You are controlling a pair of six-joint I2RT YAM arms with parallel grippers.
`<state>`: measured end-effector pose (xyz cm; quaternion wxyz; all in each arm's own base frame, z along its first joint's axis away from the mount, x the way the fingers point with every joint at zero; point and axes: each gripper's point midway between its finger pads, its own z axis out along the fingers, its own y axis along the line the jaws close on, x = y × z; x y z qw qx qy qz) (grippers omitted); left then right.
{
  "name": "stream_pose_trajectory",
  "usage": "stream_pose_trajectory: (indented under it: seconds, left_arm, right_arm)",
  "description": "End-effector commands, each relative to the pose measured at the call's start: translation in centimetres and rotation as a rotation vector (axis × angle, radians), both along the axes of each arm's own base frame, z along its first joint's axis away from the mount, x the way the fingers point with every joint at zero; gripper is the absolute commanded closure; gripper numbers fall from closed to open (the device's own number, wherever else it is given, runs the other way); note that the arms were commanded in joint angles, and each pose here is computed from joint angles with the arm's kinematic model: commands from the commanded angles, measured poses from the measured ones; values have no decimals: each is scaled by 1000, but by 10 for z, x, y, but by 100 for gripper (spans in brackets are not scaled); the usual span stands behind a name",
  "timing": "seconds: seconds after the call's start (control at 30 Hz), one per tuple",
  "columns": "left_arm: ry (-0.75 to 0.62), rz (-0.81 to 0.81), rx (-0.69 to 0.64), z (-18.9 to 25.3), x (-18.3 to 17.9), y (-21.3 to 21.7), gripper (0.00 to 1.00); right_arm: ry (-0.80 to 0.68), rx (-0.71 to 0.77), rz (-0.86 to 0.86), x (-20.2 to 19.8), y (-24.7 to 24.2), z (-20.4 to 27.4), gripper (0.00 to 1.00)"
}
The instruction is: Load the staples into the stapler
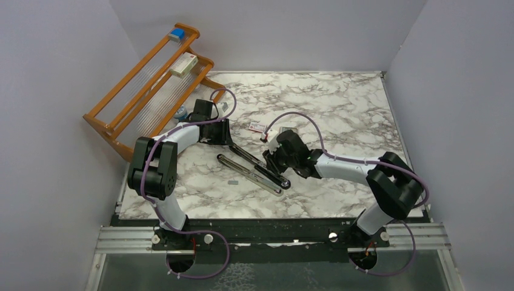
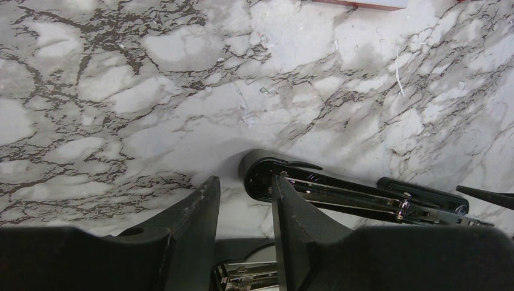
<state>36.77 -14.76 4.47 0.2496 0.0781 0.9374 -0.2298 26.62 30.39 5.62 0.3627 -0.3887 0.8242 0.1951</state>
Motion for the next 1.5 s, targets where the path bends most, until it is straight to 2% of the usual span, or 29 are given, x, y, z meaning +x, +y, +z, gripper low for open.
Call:
stream_pose_trajectory:
  seconds: [0.0, 0.67, 1.13, 1.47]
  left_arm:
    - [37, 6, 53, -13, -4, 9, 61]
    - [37, 5, 54, -13, -5, 9, 61]
    - [38, 7, 57, -14, -5, 10, 61]
    - [34, 10, 58, -12, -4, 10, 61]
  right_arm:
    - [-17, 14, -22, 11, 4, 4, 61]
    - [63, -151, -28, -14, -36, -15, 61]
    - [129, -203, -20, -36, -55, -12, 61]
    - [100, -191, -48, -34, -60, 6, 61]
